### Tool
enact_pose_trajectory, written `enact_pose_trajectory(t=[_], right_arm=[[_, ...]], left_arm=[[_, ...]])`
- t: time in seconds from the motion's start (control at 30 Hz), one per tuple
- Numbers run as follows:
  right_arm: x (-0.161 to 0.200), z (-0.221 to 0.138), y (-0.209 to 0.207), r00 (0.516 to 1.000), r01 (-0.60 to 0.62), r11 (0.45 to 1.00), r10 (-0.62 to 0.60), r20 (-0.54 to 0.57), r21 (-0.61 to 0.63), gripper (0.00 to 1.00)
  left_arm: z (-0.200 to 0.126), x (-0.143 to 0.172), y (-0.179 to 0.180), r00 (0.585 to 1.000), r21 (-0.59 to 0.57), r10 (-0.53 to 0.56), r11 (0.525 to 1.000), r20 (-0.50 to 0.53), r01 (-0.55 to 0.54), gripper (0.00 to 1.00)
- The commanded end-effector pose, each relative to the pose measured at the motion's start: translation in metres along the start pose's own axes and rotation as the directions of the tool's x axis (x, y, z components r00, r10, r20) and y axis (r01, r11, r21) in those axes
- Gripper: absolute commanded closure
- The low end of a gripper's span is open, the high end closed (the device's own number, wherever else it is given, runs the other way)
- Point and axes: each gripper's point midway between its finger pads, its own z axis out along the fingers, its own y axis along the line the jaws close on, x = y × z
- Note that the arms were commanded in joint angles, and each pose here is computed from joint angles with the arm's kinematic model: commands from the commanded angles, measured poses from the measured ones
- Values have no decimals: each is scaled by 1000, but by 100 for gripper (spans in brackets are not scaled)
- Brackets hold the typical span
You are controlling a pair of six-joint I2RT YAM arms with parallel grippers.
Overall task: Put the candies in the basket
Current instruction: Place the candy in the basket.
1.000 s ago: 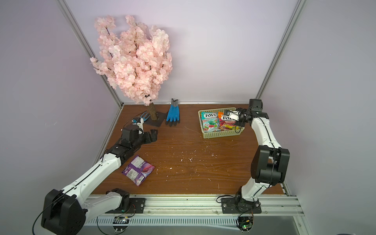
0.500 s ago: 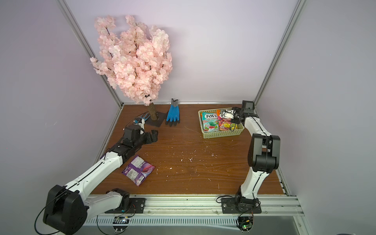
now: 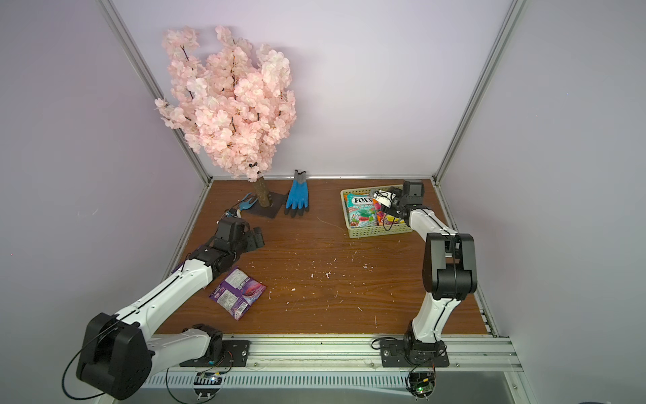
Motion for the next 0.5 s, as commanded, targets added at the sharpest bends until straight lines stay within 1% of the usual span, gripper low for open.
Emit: enact_pose_trajectory(t=[0.0,0.07,0.1,0.17,0.2,0.27,0.3,0.33,0.37,0.4,0.43,0.47], right_arm=[[-47,-27,-26,978,-196,971,183,100,138,33],[-66,-34,-14,963,-255,956,237,129,145,29],[-78,-39,-8,953,-283,948,262,149,145,27],[-102,-48,13,939,-309,946,286,192,101,25],[-115,-55,23,926,-327,941,302,227,84,24],[-137,-69,31,878,-408,911,375,296,55,21],[-148,-77,36,846,-446,895,417,332,15,17],[-159,-86,41,809,-480,876,459,366,-38,1],[-166,-92,44,774,-512,855,499,390,-78,1],[-172,-100,46,729,-552,825,549,410,-123,1],[-174,-106,46,676,-610,779,609,415,-149,1],[-171,-110,42,618,-674,721,668,414,-158,1]], left_arm=[[1,17,42,989,-158,-145,978,-33,138,1],[0,26,58,974,-216,-221,954,-45,207,3],[-1,30,65,968,-252,-245,941,-46,226,6],[-4,37,76,957,-318,-286,912,-45,258,13],[-6,42,81,951,-350,-305,898,-52,268,16],[-8,51,87,938,-395,-340,873,-71,287,21],[-8,58,89,929,-412,-360,862,-91,294,23],[-9,66,89,916,-428,-385,851,-115,304,26],[-10,75,90,904,-440,-403,844,-143,306,28],[-11,83,89,890,-449,-422,838,-173,310,33],[-12,89,87,879,-446,-428,842,-209,303,36],[-13,93,83,871,-433,-431,849,-236,303,39]])
